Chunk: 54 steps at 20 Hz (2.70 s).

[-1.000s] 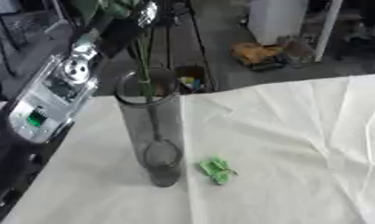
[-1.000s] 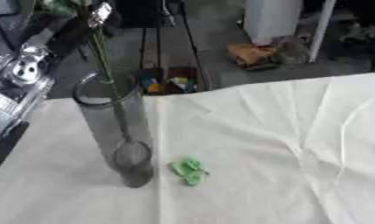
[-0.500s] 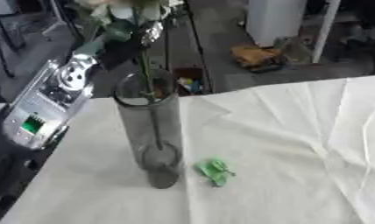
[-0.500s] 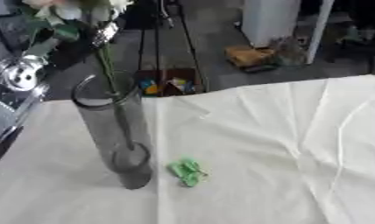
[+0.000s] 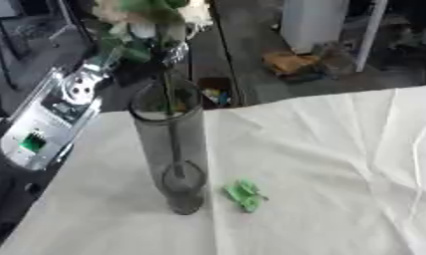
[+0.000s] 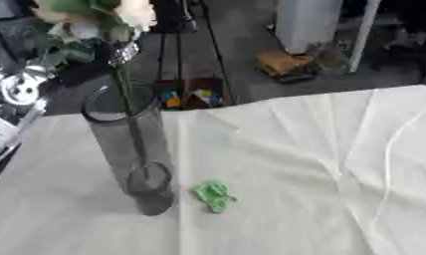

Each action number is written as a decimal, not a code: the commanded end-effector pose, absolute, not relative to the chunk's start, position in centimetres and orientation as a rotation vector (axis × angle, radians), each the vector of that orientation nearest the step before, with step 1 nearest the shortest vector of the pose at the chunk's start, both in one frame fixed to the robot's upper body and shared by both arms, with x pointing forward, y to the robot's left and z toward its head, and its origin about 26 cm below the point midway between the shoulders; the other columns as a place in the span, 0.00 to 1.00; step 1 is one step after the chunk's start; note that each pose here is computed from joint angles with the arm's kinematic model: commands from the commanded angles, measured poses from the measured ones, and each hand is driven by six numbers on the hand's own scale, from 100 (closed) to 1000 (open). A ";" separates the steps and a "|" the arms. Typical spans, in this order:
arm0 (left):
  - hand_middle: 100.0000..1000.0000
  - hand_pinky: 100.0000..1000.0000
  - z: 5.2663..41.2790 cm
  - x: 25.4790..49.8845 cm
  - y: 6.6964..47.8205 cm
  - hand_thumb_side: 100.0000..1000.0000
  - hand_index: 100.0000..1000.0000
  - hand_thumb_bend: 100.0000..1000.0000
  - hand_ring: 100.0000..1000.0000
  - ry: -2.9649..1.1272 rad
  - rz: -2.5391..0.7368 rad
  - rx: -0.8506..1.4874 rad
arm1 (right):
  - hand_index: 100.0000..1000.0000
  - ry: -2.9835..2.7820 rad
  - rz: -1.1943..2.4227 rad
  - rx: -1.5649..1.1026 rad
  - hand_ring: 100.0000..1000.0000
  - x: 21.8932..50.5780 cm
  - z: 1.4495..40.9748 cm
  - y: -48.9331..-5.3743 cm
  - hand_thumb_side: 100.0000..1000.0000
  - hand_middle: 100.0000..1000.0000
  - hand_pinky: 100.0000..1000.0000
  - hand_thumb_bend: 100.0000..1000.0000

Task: Arrange flowers into the vase.

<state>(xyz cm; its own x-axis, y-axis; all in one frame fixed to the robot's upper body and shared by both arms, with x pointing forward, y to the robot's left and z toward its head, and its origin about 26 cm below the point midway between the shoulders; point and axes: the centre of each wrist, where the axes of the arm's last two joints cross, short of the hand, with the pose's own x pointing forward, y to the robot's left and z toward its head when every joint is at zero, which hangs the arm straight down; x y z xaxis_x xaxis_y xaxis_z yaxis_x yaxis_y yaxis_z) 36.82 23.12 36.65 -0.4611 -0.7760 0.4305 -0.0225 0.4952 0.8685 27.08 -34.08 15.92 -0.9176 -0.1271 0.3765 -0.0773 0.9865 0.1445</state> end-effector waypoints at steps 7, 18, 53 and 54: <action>0.89 0.63 38.1 36.6 24.8 1.00 0.97 0.00 0.88 -1.753 -1.144 0.740 | 0.89 -2.754 -0.162 0.149 0.71 26.9 16.7 -34.3 0.87 0.41 0.81 0.00; 0.97 0.81 39.1 37.1 26.2 1.00 1.00 0.00 0.99 -1.636 -1.295 0.720 | 0.89 -2.744 -0.161 0.149 0.71 26.8 16.6 -34.3 0.87 0.41 0.81 0.00; 1.00 0.98 40.4 36.8 28.8 0.94 1.00 0.15 1.00 -1.450 -1.601 0.761 | 0.90 -2.716 -0.151 0.134 0.71 26.8 16.6 -34.4 0.88 0.40 0.82 0.00; 1.00 0.98 40.5 36.7 28.9 0.96 1.00 0.16 1.00 -1.453 -1.602 0.756 | 0.90 -2.714 -0.151 0.133 0.71 26.8 16.6 -34.5 0.88 0.40 0.82 0.00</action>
